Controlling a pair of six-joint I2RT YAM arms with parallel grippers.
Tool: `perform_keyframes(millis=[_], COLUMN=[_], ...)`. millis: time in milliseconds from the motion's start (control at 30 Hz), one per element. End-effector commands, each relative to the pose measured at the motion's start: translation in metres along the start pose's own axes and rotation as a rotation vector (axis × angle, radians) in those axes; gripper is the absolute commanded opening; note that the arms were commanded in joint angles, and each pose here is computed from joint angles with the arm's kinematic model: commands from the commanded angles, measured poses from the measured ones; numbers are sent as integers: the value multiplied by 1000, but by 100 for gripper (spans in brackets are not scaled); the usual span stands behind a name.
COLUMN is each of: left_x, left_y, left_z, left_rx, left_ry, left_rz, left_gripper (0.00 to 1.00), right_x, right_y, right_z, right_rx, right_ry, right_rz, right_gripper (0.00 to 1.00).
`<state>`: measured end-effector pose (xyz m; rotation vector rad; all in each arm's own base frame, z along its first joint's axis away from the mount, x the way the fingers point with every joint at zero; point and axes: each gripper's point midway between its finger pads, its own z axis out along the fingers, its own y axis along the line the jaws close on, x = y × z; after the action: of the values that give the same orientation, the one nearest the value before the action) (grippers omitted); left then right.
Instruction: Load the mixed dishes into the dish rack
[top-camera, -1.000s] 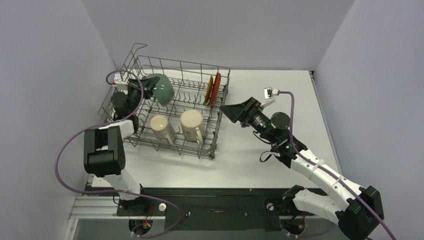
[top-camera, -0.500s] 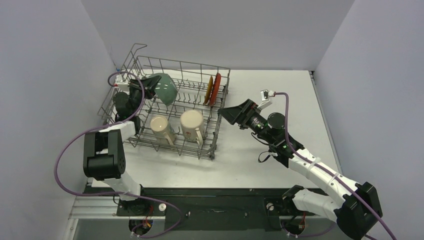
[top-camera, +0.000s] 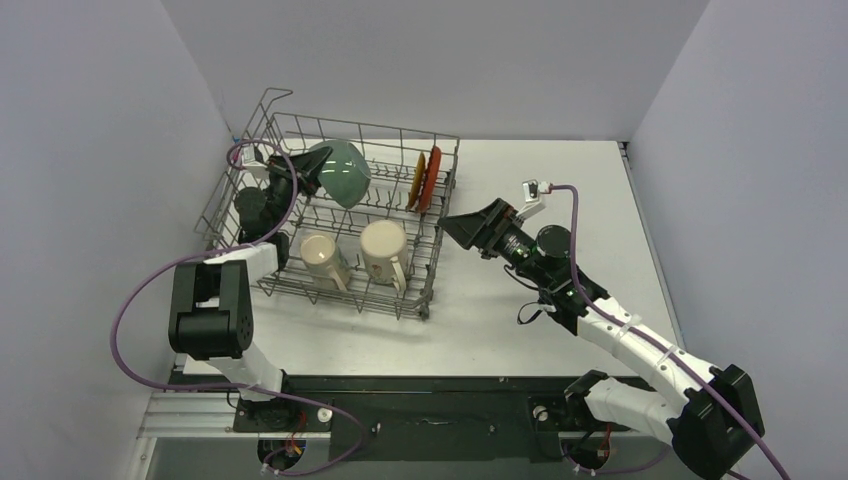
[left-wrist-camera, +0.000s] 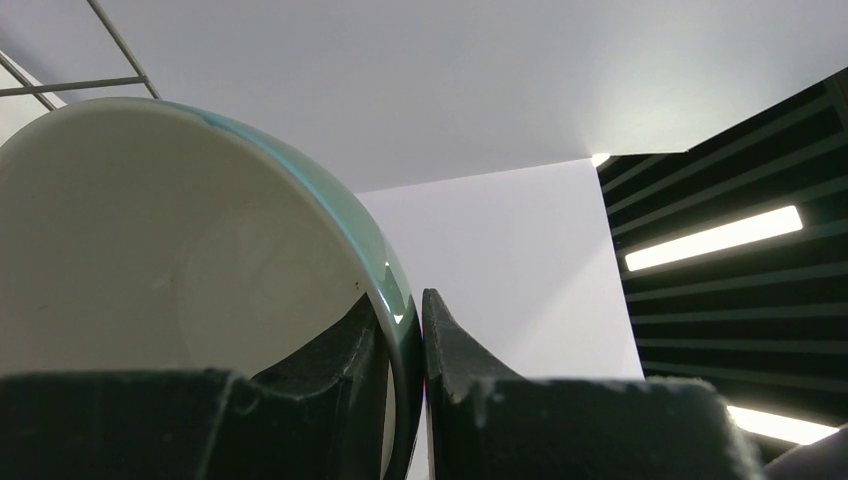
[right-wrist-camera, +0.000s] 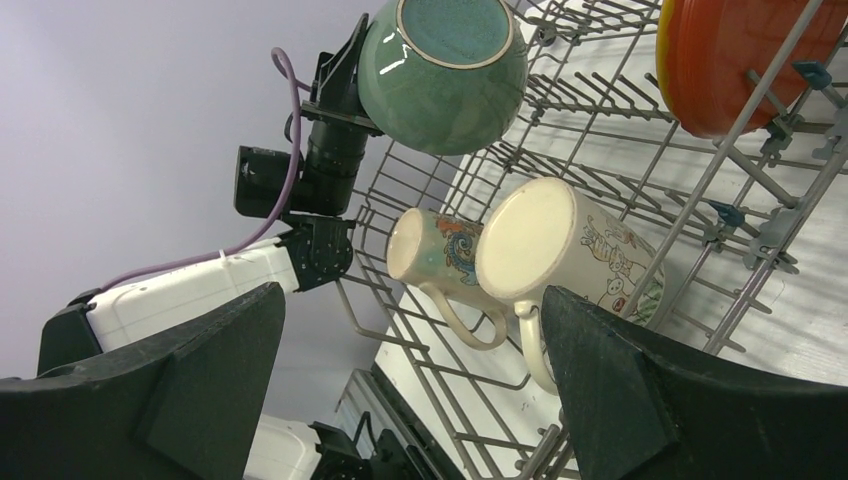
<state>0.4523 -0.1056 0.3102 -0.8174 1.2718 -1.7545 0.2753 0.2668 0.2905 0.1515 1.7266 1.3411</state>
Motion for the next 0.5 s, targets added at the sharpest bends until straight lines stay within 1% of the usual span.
perform_keyframes(millis=[0, 267, 367, 467], left_x=[14, 13, 14, 16], left_y=[-38, -6, -2, -5], left_z=[-10, -18, -18, -13], left_rx=[156, 94, 70, 47], left_ry=[38, 61, 65, 86], left_rz=[64, 21, 37, 99], left_gripper=[0, 0, 0, 0], right_x=[-9, -11, -10, -9], right_y=[12, 14, 15, 14], right_z=[-2, -1, 0, 0], right_rx=[-55, -66, -67, -66], right_ry=[-33, -36, -32, -29], right_rz=[-9, 1, 4, 6], right_gripper=[94, 94, 94, 94])
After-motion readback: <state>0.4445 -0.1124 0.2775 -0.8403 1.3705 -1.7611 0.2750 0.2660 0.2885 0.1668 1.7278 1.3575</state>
